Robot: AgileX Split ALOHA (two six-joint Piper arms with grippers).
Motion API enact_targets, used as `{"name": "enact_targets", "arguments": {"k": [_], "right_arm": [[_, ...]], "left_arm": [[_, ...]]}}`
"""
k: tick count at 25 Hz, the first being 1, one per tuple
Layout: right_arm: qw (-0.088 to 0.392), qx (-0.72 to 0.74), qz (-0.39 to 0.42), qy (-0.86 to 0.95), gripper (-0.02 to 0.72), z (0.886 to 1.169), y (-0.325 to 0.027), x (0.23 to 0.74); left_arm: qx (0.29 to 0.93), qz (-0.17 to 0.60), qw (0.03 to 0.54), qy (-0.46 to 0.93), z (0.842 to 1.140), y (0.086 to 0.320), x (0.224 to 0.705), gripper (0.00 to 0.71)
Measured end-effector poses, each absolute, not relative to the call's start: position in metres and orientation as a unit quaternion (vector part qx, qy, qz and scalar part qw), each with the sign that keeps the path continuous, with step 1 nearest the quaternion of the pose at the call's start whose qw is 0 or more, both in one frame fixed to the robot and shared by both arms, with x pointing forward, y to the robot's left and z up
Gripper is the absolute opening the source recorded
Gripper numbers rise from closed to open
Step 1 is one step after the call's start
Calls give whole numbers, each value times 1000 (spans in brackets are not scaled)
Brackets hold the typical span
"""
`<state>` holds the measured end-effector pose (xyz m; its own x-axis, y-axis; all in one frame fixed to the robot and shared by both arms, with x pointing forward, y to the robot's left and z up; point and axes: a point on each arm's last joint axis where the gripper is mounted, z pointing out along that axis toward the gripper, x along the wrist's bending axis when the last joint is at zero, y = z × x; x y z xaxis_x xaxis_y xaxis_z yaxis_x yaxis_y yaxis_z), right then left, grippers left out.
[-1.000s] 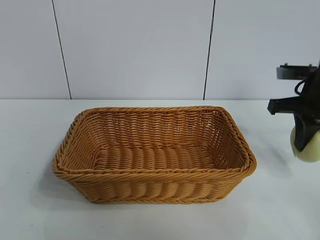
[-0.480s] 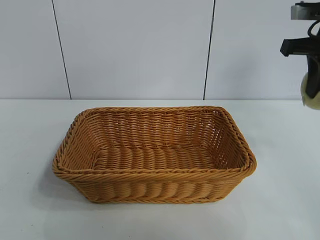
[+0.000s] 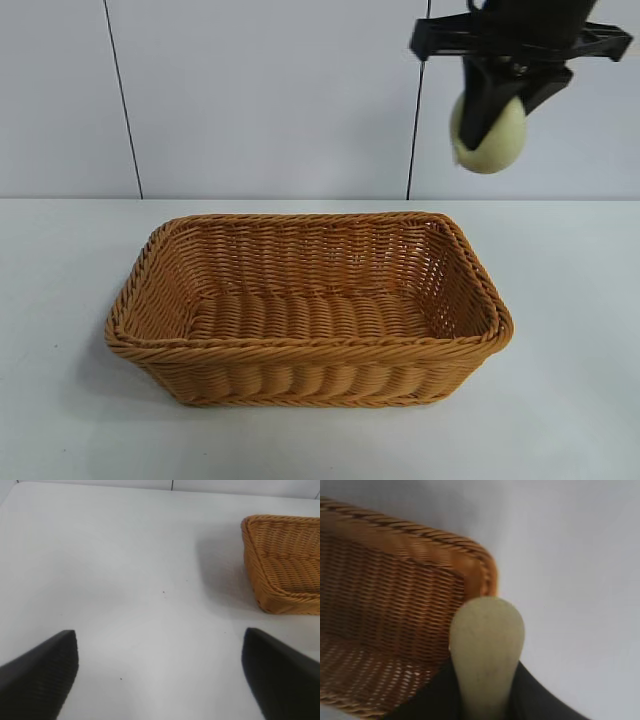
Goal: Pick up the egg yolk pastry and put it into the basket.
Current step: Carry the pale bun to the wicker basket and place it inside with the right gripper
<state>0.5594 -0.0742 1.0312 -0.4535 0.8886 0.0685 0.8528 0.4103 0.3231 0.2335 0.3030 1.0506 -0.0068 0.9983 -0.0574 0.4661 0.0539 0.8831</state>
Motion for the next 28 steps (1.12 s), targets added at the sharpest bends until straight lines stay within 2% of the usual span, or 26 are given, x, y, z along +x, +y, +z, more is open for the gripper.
{"name": "enact_targets", "arguments": {"k": [4,10,13,16,19,21,24,28], "right_arm": [[52,513,163,842,131,997,-51,566],[48,518,145,842,134,937,-39,583],[42,523,134,840,148,921,-37,584],[41,525,133,840,253,919,-37,585],[40,525,135,839,479,922,-36,586],[39,524,130,841,568,928,-35,587],[36,523,127,842,604,943,-31,592],[46,515,113,848,607,975,-29,599]], "left_arm": [[593,349,381,618,1050,303,234,643],[593,349,381,618,1050,303,234,643],[593,349,381,618,1050,303,234,643],[593,349,381,618,1050,303,234,643],[593,349,381,618,1050,303,234,643],[593,349,381,618,1050,303,234,643],[593,349,381,618,1050,303,234,643],[593,349,381,618,1050,303,234,643]]}}
